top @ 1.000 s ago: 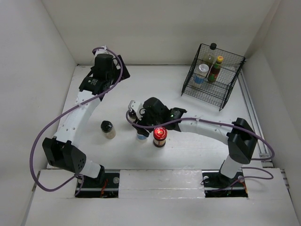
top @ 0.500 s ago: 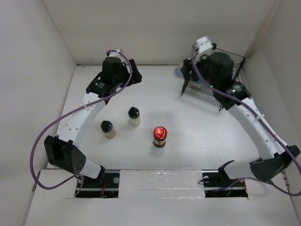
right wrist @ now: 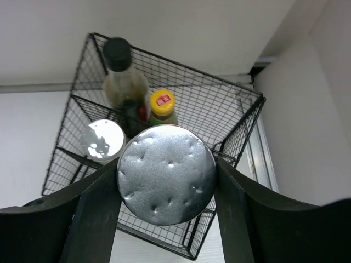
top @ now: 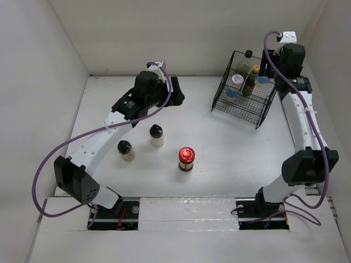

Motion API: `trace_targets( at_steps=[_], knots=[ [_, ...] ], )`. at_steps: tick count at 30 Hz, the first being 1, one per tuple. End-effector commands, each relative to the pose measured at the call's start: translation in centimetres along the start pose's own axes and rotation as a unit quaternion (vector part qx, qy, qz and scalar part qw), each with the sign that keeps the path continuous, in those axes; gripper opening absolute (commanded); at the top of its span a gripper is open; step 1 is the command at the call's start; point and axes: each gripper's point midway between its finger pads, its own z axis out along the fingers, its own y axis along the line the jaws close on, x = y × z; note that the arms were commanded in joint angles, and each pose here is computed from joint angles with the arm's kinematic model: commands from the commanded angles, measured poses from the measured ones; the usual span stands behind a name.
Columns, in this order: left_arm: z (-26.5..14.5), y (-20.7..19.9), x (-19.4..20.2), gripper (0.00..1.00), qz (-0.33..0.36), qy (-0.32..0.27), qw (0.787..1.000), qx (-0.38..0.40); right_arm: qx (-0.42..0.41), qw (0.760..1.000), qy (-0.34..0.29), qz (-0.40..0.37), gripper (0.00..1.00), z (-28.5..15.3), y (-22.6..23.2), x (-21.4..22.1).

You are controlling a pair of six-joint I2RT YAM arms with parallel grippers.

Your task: Organize the condiment bottles

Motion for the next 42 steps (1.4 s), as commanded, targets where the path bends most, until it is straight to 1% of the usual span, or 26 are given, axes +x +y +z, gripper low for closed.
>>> trace_targets(
  at_steps=[1, 7, 9, 13, 14, 16, 17, 21, 23, 27, 31, 34, 37, 38, 42],
  knots=[
    [-1.4, -0.4, -2.1, 0.87, 0.011, -0.04, 0.999, 0.011, -0.01, 0.996, -0.087, 0.023, 0.31, -0.4, -0.5, -6.1],
    [-1.4, 0.0, -1.6, 0.87, 0.015, -0.037, 0.999, 0.004, -0.026, 0.997, -0.062, 0.034, 0.31, 2.3, -1.2, -4.3],
    [-1.4, 0.2, -1.7, 0.87, 0.015, -0.039, 0.999, 0.0, -0.041, 0.997, -0.057, 0.038, 0.31, 2.7, -0.6, -3.8],
    [-1.1, 0.1, -1.8, 0.87, 0.011, -0.039, 0.999, 0.0, -0.053, 0.997, -0.029, 0.043, 0.31, 4.4, 0.1, -1.5],
    [-1.1, 0.1, -1.8, 0.87, 0.011, -0.039, 0.999, 0.0, -0.053, 0.997, -0.029, 0.043, 0.29, 4.5, 0.1, -1.4],
    [-1.3, 0.0, -1.9, 0.87, 0.011, -0.039, 0.999, 0.0, -0.058, 0.997, -0.012, 0.042, 0.29, 5.0, 0.7, 0.0],
    [-0.9, 0.1, -1.7, 0.87, 0.011, -0.035, 0.999, -0.002, -0.056, 0.997, -0.022, 0.04, 0.29, 4.7, 1.0, -0.4],
    [-0.7, 0.1, -1.8, 0.87, 0.011, -0.035, 0.999, -0.002, -0.065, 0.997, -0.013, 0.038, 0.28, 4.7, 2.0, 0.6],
    [-0.7, 0.0, -1.8, 0.87, 0.006, -0.035, 0.999, -0.002, -0.061, 0.997, -0.014, 0.038, 0.27, 3.9, 1.8, 0.7],
    [-0.2, 0.1, -1.7, 0.87, 0.006, -0.031, 1.0, -0.004, -0.054, 0.997, -0.037, 0.037, 0.27, 2.6, 1.8, -0.7],
    [-0.3, -0.1, -2.0, 0.87, 0.006, -0.035, 0.999, -0.002, -0.054, 0.997, -0.037, 0.028, 0.26, 2.5, 1.7, -0.9],
    [-0.3, -0.1, -2.0, 0.87, 0.006, -0.035, 0.999, -0.002, -0.054, 0.998, -0.024, 0.029, 0.26, 3.3, 1.5, 0.0],
    [-0.3, 0.0, -2.0, 0.87, 0.011, -0.035, 0.999, -0.002, -0.051, 0.998, -0.007, 0.032, 0.26, 5.0, 0.8, 1.6],
    [-0.3, 0.0, -2.0, 0.87, 0.011, -0.035, 0.999, -0.002, -0.046, 0.998, -0.009, 0.033, 0.26, 5.3, 0.2, 1.4],
    [-0.7, -0.1, -2.1, 0.87, 0.011, -0.035, 0.999, -0.002, -0.053, 0.998, -0.007, 0.033, 0.26, 6.4, 0.5, 1.7]
  ],
)
